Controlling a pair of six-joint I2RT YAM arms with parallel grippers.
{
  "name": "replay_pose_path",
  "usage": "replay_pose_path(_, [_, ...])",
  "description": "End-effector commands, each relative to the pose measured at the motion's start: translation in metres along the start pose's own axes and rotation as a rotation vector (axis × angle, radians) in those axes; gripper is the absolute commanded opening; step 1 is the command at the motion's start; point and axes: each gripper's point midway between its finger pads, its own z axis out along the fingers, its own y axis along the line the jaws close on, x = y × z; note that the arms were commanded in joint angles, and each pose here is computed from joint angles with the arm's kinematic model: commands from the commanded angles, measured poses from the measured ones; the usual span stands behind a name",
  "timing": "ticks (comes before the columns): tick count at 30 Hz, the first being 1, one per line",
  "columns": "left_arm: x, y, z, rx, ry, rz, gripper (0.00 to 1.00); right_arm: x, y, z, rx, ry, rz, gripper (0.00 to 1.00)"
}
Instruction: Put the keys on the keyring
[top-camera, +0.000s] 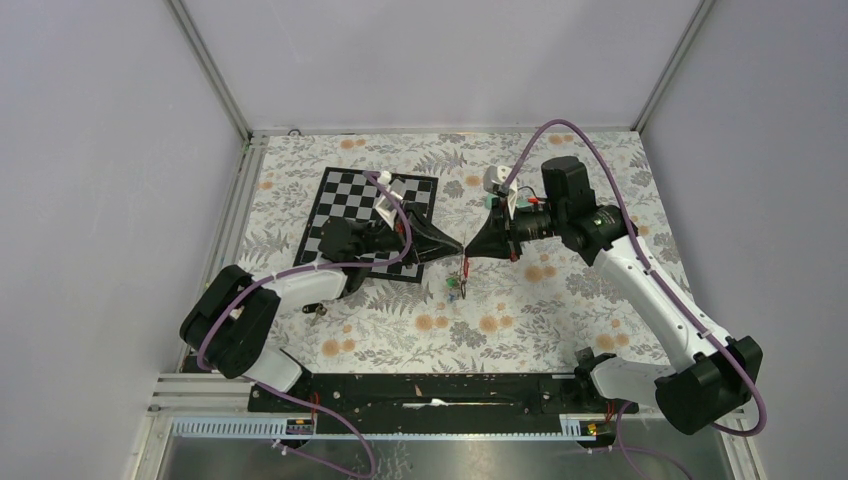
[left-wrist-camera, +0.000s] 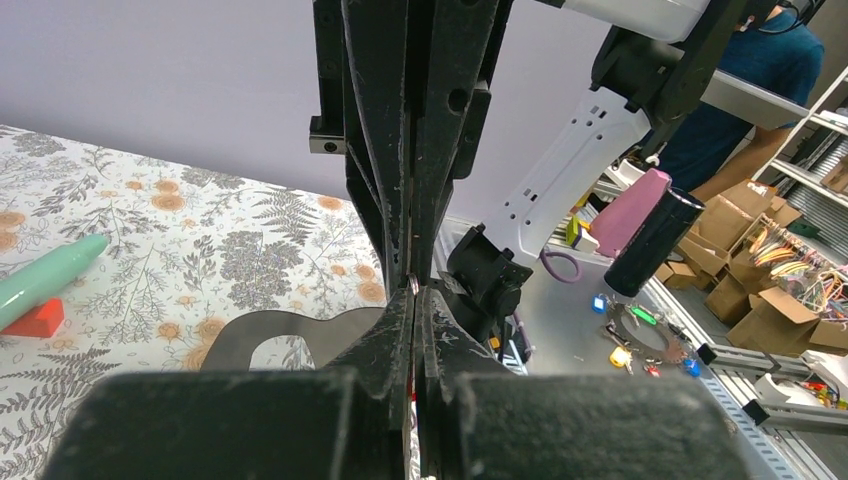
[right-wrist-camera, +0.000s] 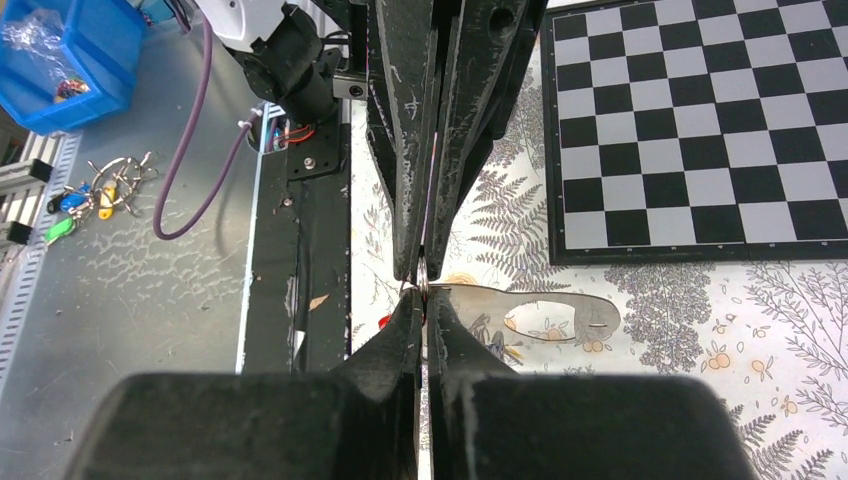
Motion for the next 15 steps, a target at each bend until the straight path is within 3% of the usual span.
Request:
replay_pose_path(1, [-0.019, -0.013, 0.003, 0.039, -0.041, 0.13, 0.0, -0.007, -0.004, -0.008, 0.046, 0.022, -0.069, 0.0])
replay_pose_path(3, [-0.017, -0.011, 0.004, 0.045, -0.006, 0.159, 0.04, -0.004, -0.007, -0.012, 0.076, 0.054, -0.079, 0.0])
replay_pose_path(7, [-0.011, 0.0, 0.008, 0.06, 0.102, 0.203, 0.29, 0.004, -0.012, -0.017, 0.116, 0.147, -0.073, 0.0])
replay_pose_path(9, [-0.013, 0.005, 0.012, 0.07, 0.147, 0.223, 0.37, 0.01, -0.013, -0.018, 0.125, 0.204, -0.057, 0.0])
replay_pose_path(12, [-0.004, 0.015, 0.013, 0.067, 0.229, 0.214, 0.45, 0.017, -0.015, -0.019, 0.138, 0.287, -0.043, 0.0])
replay_pose_path(15, [0.002, 0.024, 0.013, 0.056, 0.289, 0.229, 0.46, 0.019, -0.015, -0.02, 0.144, 0.325, -0.032, 0.0])
